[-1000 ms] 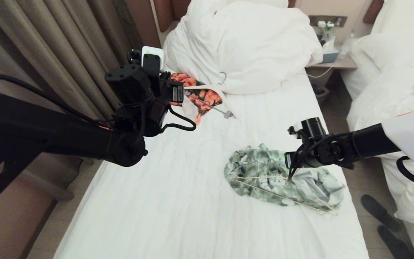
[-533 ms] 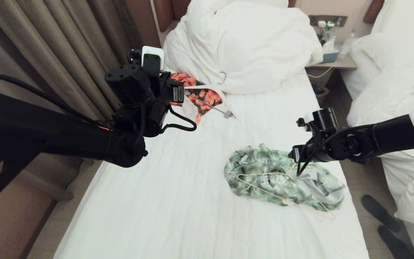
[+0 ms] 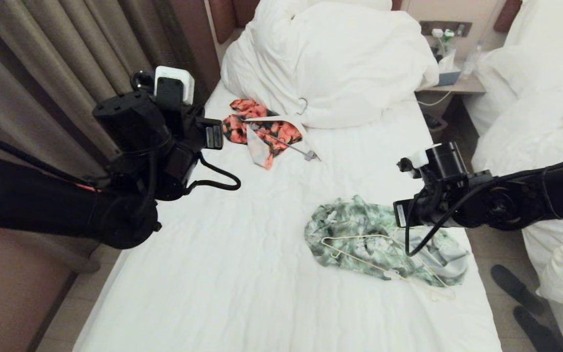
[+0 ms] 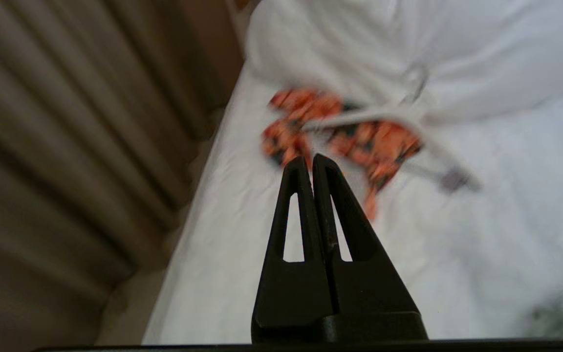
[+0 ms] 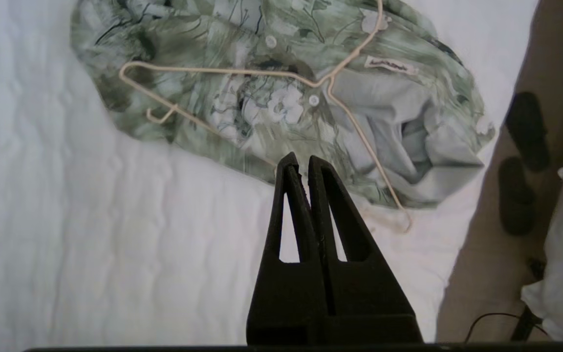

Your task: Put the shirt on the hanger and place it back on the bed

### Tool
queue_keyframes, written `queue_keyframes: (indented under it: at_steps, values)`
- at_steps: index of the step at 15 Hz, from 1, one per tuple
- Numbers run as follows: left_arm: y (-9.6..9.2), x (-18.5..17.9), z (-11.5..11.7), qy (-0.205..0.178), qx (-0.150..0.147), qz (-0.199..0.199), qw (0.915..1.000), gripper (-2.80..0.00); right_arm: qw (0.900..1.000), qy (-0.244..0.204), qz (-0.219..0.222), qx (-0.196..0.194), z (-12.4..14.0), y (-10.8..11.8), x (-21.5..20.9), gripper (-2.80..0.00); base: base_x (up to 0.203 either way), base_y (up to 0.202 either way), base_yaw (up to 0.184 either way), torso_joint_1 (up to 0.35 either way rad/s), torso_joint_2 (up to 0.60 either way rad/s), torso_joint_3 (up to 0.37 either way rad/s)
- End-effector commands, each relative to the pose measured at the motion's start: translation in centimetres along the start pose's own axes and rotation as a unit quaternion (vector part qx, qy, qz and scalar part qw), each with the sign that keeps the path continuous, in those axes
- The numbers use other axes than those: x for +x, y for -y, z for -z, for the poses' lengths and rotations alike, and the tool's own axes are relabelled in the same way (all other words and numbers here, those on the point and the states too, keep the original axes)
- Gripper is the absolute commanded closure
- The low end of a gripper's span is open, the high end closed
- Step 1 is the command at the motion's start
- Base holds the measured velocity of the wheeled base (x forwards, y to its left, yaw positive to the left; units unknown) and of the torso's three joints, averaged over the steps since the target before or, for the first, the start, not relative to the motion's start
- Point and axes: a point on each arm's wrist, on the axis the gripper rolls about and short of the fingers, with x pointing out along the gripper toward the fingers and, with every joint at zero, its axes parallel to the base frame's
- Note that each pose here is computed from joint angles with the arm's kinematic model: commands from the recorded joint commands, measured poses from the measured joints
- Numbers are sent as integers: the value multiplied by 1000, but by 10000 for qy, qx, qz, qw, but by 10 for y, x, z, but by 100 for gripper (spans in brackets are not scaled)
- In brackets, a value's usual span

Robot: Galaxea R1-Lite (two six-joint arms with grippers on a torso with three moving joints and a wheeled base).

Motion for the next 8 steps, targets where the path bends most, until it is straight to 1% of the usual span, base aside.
queue_keyframes:
  at_steps: [1, 2, 3, 5, 7, 8]
  values:
    - [-17, -20, 13, -311, 68, -57, 9995, 0, 9997, 254, -21, 25, 0, 6, -40, 0, 0, 0, 0, 0, 0, 0]
    - [-23, -30, 21, -462, -23, -40, 9989, 0, 9995, 312, 45, 33, 5, 11, -55, 0, 0, 0, 0, 0, 0, 0]
    - [-33, -42, 22, -509, -161, -89, 9985, 0, 9991, 410, 81, 58, 10, 18, -74, 0, 0, 0, 0, 0, 0, 0]
    - [-59, -64, 14, -410, -316, -333, 9981, 0, 9972, 719, 85, 168, 18, 34, -115, 0, 0, 0, 0, 0, 0, 0]
    - [-91, -92, 13, -426, -300, -748, 9958, 0, 9938, 1073, 40, 287, 34, 51, -158, 0, 0, 0, 0, 0, 0, 0]
    - [-106, -106, 10, -359, -317, -974, 9941, 0, 9915, 1256, 14, 354, 43, 60, -177, 0, 0, 0, 0, 0, 0, 0]
